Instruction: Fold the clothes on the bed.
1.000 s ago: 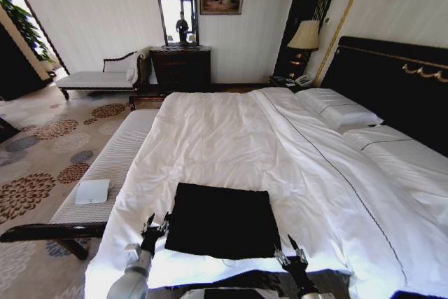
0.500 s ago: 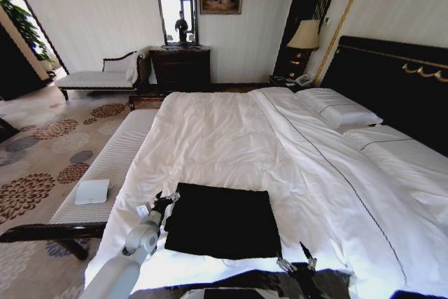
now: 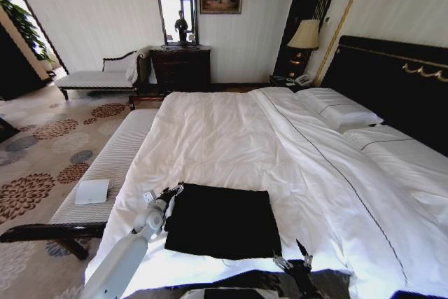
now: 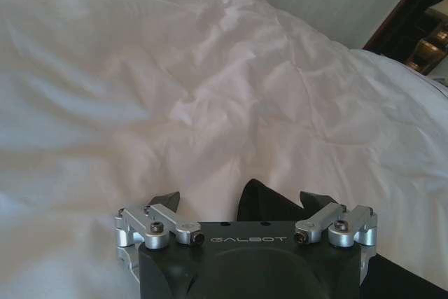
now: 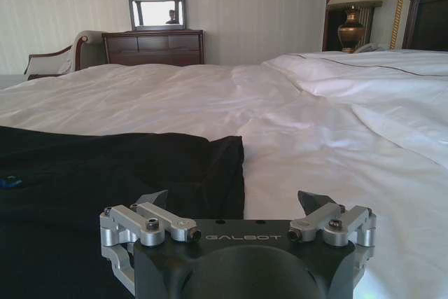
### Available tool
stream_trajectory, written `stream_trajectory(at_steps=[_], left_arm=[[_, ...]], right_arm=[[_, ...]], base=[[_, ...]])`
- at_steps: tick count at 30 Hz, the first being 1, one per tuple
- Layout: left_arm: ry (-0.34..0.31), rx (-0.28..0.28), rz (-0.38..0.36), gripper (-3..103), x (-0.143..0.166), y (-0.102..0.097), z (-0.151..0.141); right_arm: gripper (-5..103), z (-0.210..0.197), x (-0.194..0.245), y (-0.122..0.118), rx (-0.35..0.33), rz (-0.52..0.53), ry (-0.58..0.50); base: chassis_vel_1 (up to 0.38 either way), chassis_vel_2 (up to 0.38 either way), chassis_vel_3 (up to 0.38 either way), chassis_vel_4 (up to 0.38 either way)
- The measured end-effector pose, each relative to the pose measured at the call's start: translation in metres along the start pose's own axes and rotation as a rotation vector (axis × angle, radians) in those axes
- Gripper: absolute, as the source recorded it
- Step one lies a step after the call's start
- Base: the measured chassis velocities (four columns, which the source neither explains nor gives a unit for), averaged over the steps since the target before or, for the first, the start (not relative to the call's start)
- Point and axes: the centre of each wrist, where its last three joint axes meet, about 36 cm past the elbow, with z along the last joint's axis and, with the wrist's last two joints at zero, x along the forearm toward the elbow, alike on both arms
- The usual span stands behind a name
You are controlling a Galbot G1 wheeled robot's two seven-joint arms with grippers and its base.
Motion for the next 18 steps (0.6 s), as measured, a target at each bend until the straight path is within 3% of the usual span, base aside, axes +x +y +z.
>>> stream_trajectory(at_steps=[3,11,12,18], left_arm=[[0.007,-0.013,0.019,84,-0.0062,-0.0058,0.0032],[0.016,-0.028,0.017,74,-0.0084,-0.0059,0.0072],[0.017,-0.028,0.017,66,-0.0085,-0.0059,0.0079],[0.016,-0.034,0.02,46,-0.0091,-0.007,0.0096]], right_arm=[[100,-0.0031,-0.0015,0.0013,-0.002,-0.003,-0.003],[100,-0.0066,-0.0008,-0.0001,0.004,-0.003,-0.007],[100,-0.0071,-0.0004,-0.0009,0.006,-0.002,-0.007],[100,-0.0095,-0.0005,-0.0006,0.006,-0.001,-0.012]], base=[[0.0,0.0,0.0,0.0],[0.0,0.0,0.0,0.0],[0.0,0.0,0.0,0.0],[0.0,0.0,0.0,0.0]])
